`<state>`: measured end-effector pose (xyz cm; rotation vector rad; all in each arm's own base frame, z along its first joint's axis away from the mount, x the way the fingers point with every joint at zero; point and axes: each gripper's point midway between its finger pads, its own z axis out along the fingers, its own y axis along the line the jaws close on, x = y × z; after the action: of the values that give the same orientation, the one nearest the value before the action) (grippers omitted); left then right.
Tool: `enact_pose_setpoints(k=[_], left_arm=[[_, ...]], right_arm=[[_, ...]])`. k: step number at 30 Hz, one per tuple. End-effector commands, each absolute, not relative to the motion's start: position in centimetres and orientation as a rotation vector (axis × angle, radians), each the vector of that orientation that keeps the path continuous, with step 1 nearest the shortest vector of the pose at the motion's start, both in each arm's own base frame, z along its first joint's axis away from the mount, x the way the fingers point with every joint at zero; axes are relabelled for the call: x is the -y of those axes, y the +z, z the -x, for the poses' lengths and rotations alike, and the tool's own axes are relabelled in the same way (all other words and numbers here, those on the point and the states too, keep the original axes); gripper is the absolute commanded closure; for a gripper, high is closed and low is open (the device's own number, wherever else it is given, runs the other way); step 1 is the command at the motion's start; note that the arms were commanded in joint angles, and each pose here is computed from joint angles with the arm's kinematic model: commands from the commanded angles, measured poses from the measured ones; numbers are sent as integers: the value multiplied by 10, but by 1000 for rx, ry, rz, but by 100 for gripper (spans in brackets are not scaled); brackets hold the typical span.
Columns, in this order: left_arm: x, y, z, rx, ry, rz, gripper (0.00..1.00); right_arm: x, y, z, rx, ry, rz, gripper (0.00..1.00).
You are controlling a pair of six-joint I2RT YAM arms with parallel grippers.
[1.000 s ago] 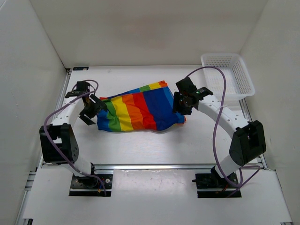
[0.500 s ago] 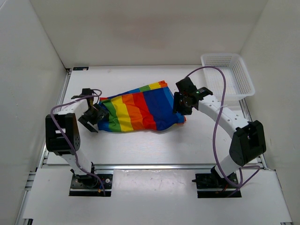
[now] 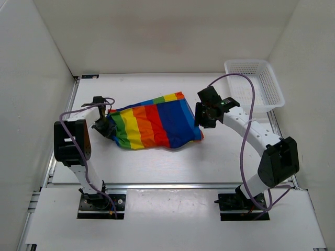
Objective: Fold and stack the shorts
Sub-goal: Fold the shorts
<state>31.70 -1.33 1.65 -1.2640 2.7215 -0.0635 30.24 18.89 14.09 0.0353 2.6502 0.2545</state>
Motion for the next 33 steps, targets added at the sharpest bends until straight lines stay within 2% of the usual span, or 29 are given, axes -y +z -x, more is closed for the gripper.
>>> enact_pose_setpoints(k=[1, 2, 4, 6, 10, 14, 17, 18, 20, 21, 24, 25, 26, 31, 33], left_arm=[[-23, 54, -344, -2631, 115, 1130, 90], [-34, 64, -336, -2647, 255, 1093, 90], [-39, 102, -351, -2593, 358, 1001, 90], [-45, 131, -348, -2580, 478, 924, 90], [-23, 190, -363, -2505, 545, 728, 90], [0, 212, -370, -2470, 637, 555, 90], [13, 213, -365, -2496, 680, 483, 90], [14, 212, -365, -2502, 670, 482, 90], [14, 205, -358, -2525, 667, 489, 90], [13, 200, -358, -2536, 662, 499, 90], [3, 182, -345, -2593, 606, 576, 90], [2, 176, -347, -2591, 560, 606, 90], [-7, 164, -339, -2623, 546, 655, 90], [-3, 140, -325, -2688, 174, 777, 90], [-4, 124, -318, -2722, 137, 816, 90]], right_arm=[[-182, 156, -299, -2608, 245, -17, 47], [-181, 155, -297, -2616, 239, -16, 47], [-178, 155, -296, -2613, 228, -19, 47], [-178, 155, -296, -2613, 228, -19, 47], [-179, 152, -298, -2620, 242, -12, 47], [-184, 150, -298, -2628, 267, -5, 47], [-197, 154, -301, -2609, 360, 54, 56], [-216, 162, -295, -2604, 477, 120, 64], [-257, 178, -295, -2529, 631, 304, 73], [-273, 182, -293, -2521, 682, 369, 86], [-331, 179, -283, -2528, 813, 564, 100], [-349, 194, -291, -2479, 839, 587, 100], [-368, 175, -289, -2519, 848, 633, 100], [-428, 162, -285, -2554, 1046, 700, 100], [-450, 151, -274, -2558, 1097, 767, 100]])
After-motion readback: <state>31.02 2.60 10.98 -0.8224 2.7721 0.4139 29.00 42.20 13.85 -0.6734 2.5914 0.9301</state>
